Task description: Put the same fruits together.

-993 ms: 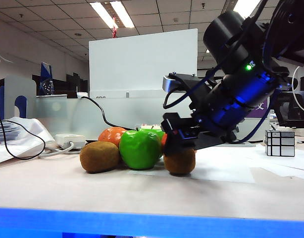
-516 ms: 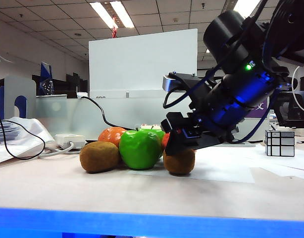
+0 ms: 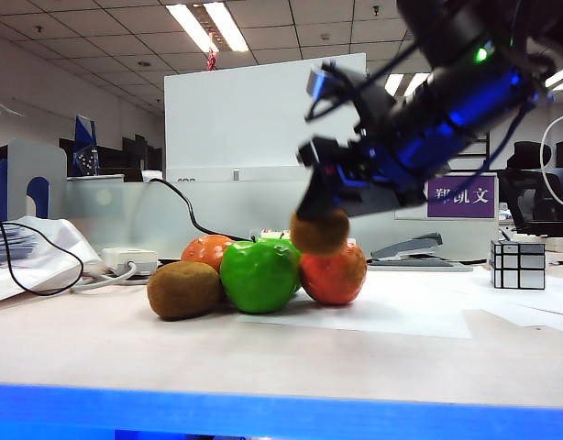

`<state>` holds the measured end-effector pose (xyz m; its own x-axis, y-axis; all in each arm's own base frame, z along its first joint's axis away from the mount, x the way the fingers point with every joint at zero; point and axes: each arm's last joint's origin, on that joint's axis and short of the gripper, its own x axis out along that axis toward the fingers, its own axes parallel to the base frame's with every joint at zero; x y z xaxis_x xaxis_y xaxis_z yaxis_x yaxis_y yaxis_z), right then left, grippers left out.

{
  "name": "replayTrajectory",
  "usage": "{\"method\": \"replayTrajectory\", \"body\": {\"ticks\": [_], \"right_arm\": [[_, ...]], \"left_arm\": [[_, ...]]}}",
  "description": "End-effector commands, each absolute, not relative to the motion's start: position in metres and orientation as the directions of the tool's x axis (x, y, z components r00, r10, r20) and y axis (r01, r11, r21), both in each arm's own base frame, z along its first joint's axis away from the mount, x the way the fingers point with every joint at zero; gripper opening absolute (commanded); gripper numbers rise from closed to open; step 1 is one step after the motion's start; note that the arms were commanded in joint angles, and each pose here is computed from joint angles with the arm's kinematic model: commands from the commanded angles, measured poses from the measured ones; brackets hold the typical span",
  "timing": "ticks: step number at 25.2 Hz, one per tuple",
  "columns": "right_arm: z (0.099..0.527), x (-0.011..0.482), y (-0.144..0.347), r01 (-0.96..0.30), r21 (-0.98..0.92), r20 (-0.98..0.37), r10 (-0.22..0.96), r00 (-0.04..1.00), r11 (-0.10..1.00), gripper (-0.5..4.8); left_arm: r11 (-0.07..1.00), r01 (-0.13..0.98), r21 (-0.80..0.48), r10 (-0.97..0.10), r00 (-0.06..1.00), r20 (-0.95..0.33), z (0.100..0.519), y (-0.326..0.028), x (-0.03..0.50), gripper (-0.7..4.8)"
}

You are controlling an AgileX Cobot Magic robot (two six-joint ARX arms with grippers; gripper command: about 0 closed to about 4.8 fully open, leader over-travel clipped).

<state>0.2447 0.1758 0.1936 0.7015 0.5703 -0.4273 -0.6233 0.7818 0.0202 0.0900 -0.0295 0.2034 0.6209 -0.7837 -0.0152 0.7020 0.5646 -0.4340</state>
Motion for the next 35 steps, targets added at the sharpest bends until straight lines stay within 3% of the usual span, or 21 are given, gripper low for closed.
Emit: {"method": "replayTrajectory", "body": {"ticks": [1,5,11,25,35], "right_arm": [[0.206,0.231,0.200,-0.707,0.038,-0.379,0.665,0.644,0.706,-0.07],[0.212,0.225,0.246,-0.785,0.018,-0.371,0.733,0.570,0.619,-0.07],[0.213,0.232,0.293,-0.847,-0.086,-0.451,0.738,0.503,0.524,-0.07],[0.188,0.253,0.335,-0.887,-0.166,-0.507,0.734,0.452,0.432,-0.07],[0.171,0.257,0.337,-0.874,-0.222,-0.535,0.696,0.479,0.432,-0.07]], "left_arm": [[0.570,0.713,-0.410,-0.782,0.623,-0.003,0.206,-0.029,0.090,-0.04],[0.570,0.712,-0.409,-0.781,0.624,-0.003,0.206,-0.029,0.090,-0.04],[0.574,0.712,-0.404,-0.778,0.629,0.002,0.207,-0.029,0.090,-0.04],[0.624,0.682,-0.381,-0.737,0.675,0.001,0.206,-0.028,0.091,-0.04],[0.624,0.682,-0.381,-0.738,0.675,0.001,0.206,-0.028,0.091,-0.04]]}}
